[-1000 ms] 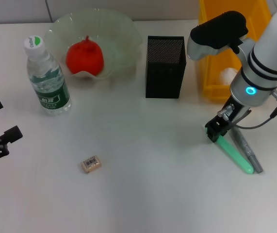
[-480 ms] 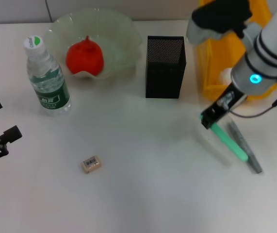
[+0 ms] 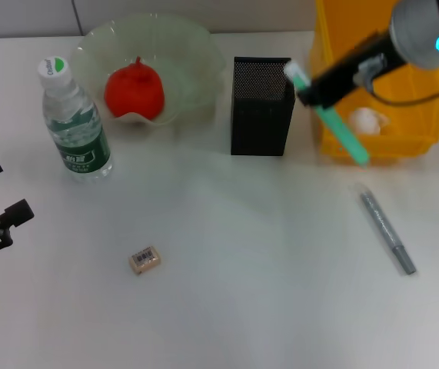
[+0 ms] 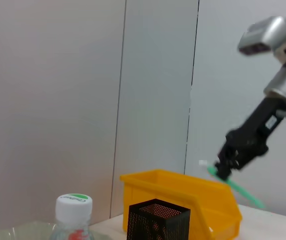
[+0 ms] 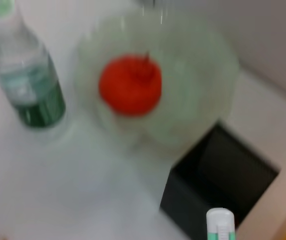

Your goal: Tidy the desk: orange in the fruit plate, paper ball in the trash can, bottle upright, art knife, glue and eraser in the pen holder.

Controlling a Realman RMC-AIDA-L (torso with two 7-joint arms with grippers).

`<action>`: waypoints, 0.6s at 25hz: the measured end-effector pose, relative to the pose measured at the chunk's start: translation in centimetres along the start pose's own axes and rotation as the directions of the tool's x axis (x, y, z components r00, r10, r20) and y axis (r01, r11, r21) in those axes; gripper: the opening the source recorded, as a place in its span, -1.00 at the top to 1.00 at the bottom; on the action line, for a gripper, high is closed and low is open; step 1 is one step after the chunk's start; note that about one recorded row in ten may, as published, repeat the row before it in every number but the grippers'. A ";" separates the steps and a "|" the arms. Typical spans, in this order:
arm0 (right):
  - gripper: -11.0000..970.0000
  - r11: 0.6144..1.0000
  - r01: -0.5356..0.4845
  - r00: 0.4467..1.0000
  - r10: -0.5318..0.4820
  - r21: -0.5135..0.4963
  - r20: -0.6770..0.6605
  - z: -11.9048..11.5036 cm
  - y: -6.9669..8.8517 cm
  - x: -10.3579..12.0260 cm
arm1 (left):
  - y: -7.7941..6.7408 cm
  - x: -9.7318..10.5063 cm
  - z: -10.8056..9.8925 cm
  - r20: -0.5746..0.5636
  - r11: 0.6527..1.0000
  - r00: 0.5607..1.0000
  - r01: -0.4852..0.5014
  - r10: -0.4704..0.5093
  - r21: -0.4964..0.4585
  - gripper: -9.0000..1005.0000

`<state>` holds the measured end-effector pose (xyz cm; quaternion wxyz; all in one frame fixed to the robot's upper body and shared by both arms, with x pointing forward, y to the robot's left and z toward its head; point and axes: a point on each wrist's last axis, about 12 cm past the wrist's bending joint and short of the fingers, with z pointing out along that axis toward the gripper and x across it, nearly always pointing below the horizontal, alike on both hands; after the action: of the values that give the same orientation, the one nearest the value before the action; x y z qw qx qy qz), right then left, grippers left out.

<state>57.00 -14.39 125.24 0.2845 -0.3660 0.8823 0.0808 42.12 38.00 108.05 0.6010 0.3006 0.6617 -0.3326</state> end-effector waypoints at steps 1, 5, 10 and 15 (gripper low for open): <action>0.63 1.000 0.018 0.999 -0.019 0.011 0.035 -0.4 0.0 -0.3 | 0.0 0.0 0.0 0.000 1.000 1.000 0.000 0.000 -0.001 -0.60; 0.61 0.996 0.062 0.983 -0.071 0.058 0.167 -0.8 -0.3 -1.3 | 0.1 0.2 0.2 0.000 1.000 1.000 0.010 -0.010 -0.006 -0.59; 0.56 0.993 0.053 0.950 -0.084 0.109 0.302 0.4 -1.1 -2.2 | 0.0 0.3 0.3 0.003 1.000 1.000 0.016 -0.016 -0.007 -0.59; 0.51 0.994 0.055 0.925 -0.088 0.099 0.370 3.0 -1.4 -2.4 | 0.1 0.3 0.3 0.004 1.000 1.000 0.018 -0.018 -0.008 -0.59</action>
<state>60.65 -12.91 124.17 0.4655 -0.3632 0.8008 0.1003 42.34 37.78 107.73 0.6005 0.2917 0.6646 -0.3357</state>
